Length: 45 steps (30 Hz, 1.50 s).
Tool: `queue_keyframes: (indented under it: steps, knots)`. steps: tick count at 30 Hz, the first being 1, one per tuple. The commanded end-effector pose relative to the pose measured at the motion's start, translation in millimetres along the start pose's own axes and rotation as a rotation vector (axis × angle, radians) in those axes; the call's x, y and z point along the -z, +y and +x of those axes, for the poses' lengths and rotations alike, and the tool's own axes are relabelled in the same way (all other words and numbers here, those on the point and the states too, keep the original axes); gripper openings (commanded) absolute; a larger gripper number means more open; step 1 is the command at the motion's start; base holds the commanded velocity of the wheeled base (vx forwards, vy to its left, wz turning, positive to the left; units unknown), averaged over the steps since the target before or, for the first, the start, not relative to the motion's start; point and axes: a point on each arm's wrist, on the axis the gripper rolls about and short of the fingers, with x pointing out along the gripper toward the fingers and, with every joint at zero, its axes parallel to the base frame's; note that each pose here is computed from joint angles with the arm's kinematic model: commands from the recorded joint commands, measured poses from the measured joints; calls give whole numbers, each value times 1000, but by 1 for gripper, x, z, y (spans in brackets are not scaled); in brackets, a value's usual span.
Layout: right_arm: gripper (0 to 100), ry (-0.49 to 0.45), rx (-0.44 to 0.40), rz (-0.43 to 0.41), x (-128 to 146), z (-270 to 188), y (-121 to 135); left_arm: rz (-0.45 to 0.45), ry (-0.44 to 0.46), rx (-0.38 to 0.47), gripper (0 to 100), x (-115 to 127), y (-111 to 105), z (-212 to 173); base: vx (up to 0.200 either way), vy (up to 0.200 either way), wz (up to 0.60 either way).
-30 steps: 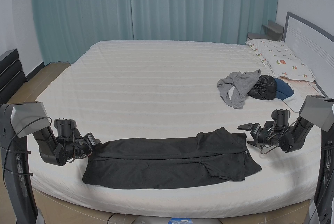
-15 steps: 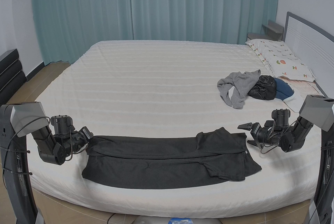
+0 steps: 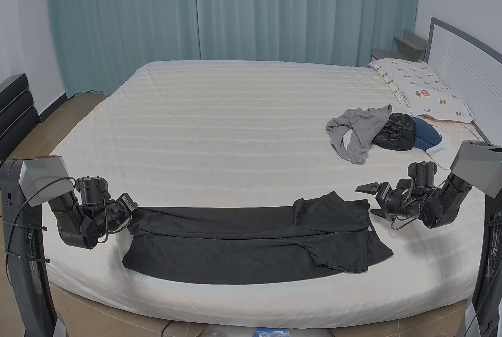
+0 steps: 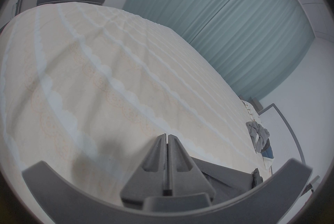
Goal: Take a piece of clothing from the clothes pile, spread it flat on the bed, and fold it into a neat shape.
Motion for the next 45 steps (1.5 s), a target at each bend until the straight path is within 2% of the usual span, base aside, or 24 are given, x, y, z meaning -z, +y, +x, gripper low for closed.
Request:
queue_keyframes:
  steps: [1,9,14,21,27,31,37,45]
  knots:
    - [100,13,-17,-29,7,-2,12,-2,11,-5,0,4,3,3,0,0,0]
    - [100,5,-64,-88,18,-2,25,-1,14,-6,0,5,3,4,0,0,0]
    - [100,22,-51,-124,23,6,19,-1,14,-6,0,5,3,4,0,0,0]
    - [100,-82,-42,-153,3,-12,31,-1,14,-6,0,5,3,4,0,0,0]
    - [100,-125,-49,-152,-8,-22,34,-2,15,-7,0,5,3,4,0,0,0]
    - [100,-108,-53,-156,-3,-21,36,-2,15,-7,0,5,3,4,0,0,0]
    - [100,9,-49,-184,34,0,38,0,20,-11,0,6,4,3,0,0,0]
    - [100,40,-32,-197,40,19,27,1,18,-9,0,5,4,3,0,0,0]
